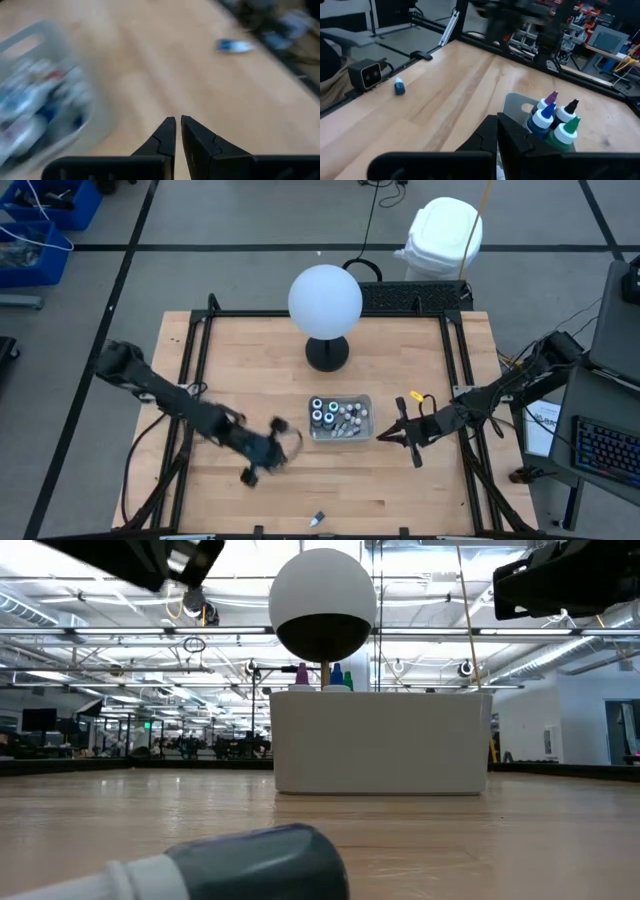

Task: Pick & Place food coloring
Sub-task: Put the small blue food coloring bottle into the gray bin

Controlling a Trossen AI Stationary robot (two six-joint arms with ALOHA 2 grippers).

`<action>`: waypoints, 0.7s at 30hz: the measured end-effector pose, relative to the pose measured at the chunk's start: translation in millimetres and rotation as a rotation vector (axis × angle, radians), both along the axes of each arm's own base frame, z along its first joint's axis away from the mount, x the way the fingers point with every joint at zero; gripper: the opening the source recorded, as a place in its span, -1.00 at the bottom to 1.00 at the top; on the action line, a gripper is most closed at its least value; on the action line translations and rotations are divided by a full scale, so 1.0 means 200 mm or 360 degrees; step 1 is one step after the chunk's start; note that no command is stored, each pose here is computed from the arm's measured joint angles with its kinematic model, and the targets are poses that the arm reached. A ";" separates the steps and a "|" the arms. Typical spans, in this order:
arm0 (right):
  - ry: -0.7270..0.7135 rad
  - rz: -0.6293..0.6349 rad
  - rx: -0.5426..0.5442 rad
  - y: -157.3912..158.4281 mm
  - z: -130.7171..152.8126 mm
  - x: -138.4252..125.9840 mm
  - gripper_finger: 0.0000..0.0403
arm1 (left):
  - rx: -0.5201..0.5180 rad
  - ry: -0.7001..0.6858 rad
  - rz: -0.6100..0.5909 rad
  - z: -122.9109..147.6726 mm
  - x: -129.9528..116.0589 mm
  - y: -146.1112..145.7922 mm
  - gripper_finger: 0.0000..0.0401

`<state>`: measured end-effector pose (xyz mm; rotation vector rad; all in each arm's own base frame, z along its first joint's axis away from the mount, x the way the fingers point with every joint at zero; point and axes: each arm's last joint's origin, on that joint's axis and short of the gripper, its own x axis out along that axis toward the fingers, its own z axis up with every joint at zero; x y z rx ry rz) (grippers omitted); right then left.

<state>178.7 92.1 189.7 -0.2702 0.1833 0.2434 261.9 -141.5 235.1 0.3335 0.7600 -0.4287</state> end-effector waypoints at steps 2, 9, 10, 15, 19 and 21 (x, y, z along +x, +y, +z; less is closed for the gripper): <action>0.0000 -0.0004 0.0026 0.00 0.00 0.00 -1.00 | 0.0023 0.0030 -0.0159 -0.01 0.06 -0.11 -0.82; -0.0014 -0.0005 0.0088 0.00 0.01 0.00 -1.00 | 0.0300 -0.0003 -0.0542 -0.13 0.23 -0.44 -0.77; -0.0008 -0.0011 0.0116 0.00 0.01 0.00 -1.00 | 0.0346 -0.0006 -0.0593 -0.16 0.25 -0.47 -0.72; 0.0077 -0.0046 0.0291 0.00 0.00 0.00 -1.00 | 0.0406 -0.0014 -0.0642 -0.26 0.41 -0.60 -0.37; 0.0127 -0.0031 0.0381 0.01 -0.01 0.00 -1.00 | 0.0451 -0.0051 -0.0678 -0.30 0.50 -0.66 -0.09; 0.0139 -0.0040 0.0402 0.01 -0.01 0.00 -1.00 | 0.0447 -0.0079 -0.0707 -0.31 0.52 -0.69 -0.01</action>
